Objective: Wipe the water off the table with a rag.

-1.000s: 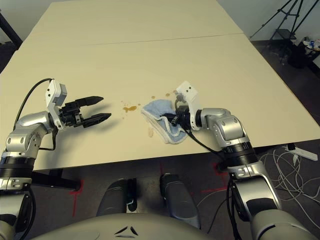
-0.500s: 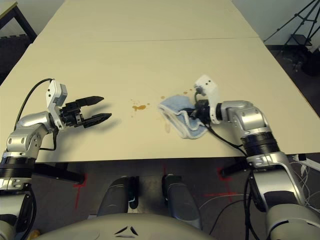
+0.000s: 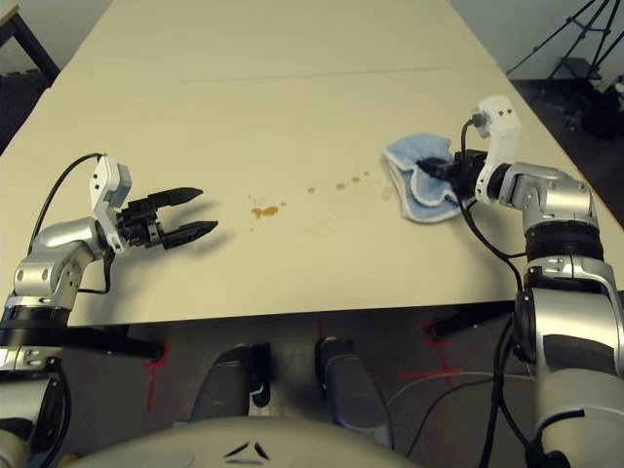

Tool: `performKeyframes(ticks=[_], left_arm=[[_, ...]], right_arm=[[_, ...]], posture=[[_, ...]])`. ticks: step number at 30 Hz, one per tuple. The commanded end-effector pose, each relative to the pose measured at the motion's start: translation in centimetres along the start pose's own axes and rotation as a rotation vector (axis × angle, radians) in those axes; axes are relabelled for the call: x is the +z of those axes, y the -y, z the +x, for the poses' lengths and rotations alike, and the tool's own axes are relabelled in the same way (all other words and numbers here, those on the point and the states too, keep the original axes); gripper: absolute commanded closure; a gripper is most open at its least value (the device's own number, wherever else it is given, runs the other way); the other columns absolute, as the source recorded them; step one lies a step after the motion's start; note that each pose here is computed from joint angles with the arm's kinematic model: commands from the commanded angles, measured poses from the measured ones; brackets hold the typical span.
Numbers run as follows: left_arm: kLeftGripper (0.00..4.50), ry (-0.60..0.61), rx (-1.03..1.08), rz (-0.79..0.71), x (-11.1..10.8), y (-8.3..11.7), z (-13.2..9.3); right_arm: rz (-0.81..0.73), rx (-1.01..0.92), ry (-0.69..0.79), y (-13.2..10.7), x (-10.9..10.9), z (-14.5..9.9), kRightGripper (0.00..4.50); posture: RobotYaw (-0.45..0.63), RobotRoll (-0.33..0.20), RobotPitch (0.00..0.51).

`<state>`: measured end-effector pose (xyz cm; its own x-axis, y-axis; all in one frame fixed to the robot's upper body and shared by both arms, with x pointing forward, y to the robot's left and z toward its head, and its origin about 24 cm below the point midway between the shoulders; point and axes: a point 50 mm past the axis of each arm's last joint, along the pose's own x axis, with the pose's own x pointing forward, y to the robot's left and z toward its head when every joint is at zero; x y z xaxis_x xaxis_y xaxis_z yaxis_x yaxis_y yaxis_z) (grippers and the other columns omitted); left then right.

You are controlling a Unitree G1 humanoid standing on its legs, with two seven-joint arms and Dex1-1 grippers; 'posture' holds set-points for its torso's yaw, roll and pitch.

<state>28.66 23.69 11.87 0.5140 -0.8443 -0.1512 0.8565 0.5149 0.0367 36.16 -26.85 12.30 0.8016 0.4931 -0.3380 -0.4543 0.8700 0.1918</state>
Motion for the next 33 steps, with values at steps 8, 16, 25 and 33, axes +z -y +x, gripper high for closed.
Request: performKeyframes(ticks=[8, 16, 25, 33], left_arm=[[0.0, -0.031, 0.003, 0.001, -0.1, 0.1, -0.6], [0.0, -0.035, 0.003, -0.004, -0.1, 0.4, -0.6], [0.0, -0.035, 0.007, -0.011, -0.3, 0.6, -0.7], [0.0, -0.032, 0.014, -0.018, -0.4, 0.9, -0.8]], right_arm=[[-0.013, 0.057, -0.08, -3.2, -3.0, 4.6, 4.47], [-0.021, 0.246, -0.101, -8.6, -3.7, 8.4, 4.47], [-0.067, 0.417, -0.147, -14.1, -4.9, 10.8, 4.47], [-0.081, 0.435, -0.159, -15.0, -5.3, 11.0, 4.47]], posture=[[-0.12, 0.0, 0.128], [-0.1, 0.0, 0.136], [-0.09, 0.0, 0.14], [-0.08, 0.0, 0.143]])
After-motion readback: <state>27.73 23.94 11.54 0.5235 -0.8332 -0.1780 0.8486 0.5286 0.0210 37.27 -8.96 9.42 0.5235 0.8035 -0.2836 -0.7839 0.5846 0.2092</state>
